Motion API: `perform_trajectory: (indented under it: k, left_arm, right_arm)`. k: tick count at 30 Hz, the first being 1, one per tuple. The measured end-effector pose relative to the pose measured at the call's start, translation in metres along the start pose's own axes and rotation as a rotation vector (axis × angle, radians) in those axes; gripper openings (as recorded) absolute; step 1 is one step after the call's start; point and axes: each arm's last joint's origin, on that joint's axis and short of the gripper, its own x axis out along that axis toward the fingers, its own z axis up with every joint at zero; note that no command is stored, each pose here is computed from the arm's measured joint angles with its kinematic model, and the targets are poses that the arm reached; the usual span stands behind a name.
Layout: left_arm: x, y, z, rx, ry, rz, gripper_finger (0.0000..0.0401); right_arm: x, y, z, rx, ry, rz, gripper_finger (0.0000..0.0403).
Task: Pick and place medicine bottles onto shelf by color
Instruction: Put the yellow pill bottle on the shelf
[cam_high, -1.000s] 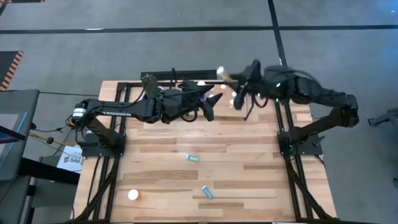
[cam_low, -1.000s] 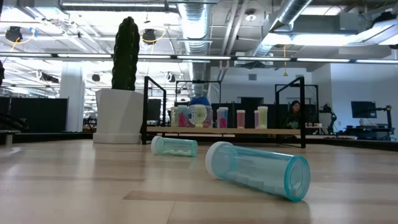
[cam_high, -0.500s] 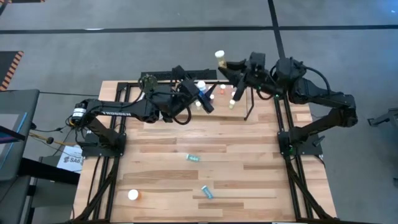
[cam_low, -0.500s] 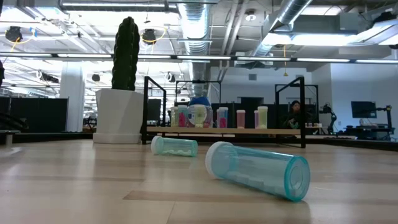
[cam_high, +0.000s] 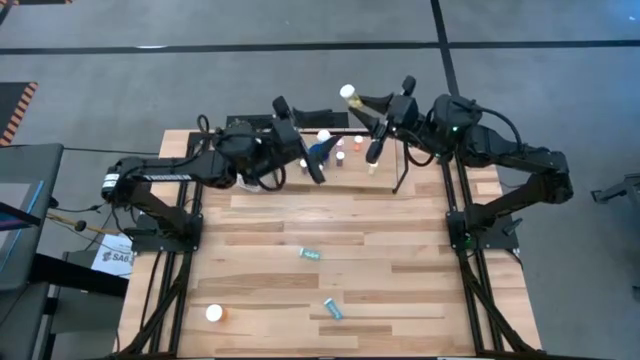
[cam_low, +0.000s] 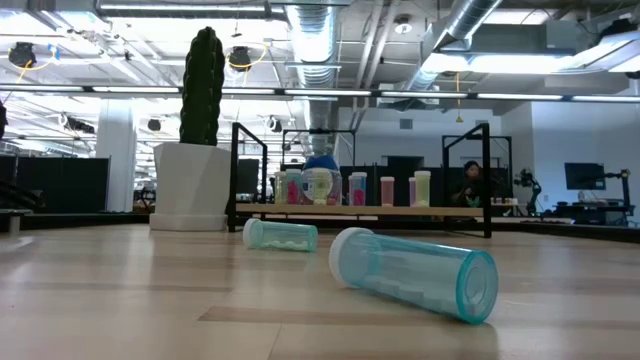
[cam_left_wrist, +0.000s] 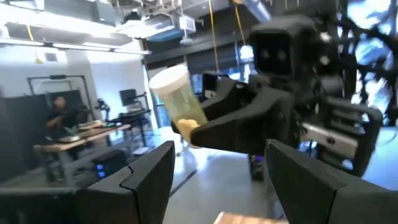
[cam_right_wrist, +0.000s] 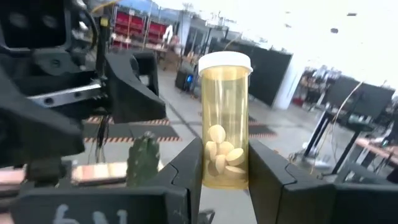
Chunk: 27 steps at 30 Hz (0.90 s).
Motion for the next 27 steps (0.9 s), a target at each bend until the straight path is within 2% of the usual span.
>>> perform_trajectory:
  k: [6, 11, 20, 27]
  left_arm:
    - [0.006, 0.02, 0.0, -0.135, -0.042, -0.059, 0.0237]
    - [0.01, 0.031, -0.002, -0.213, -0.047, -0.104, 0.0237]
    - [0.013, 0.034, -0.002, -0.24, -0.077, -0.107, 0.0237]
    - [0.016, 0.032, -0.006, -0.252, -0.072, -0.12, 0.0236]
  right_arm:
    - [0.009, 0.01, -0.019, -0.01, -0.036, -0.008, 0.0116]
    - [0.013, 0.016, -0.028, 0.002, -0.159, -0.02, 0.0116]
    - [0.014, 0.021, -0.036, 0.073, -0.263, 0.039, 0.0116]
    - [0.032, 0.038, -0.045, 0.084, -0.301, 0.048, 0.0116]
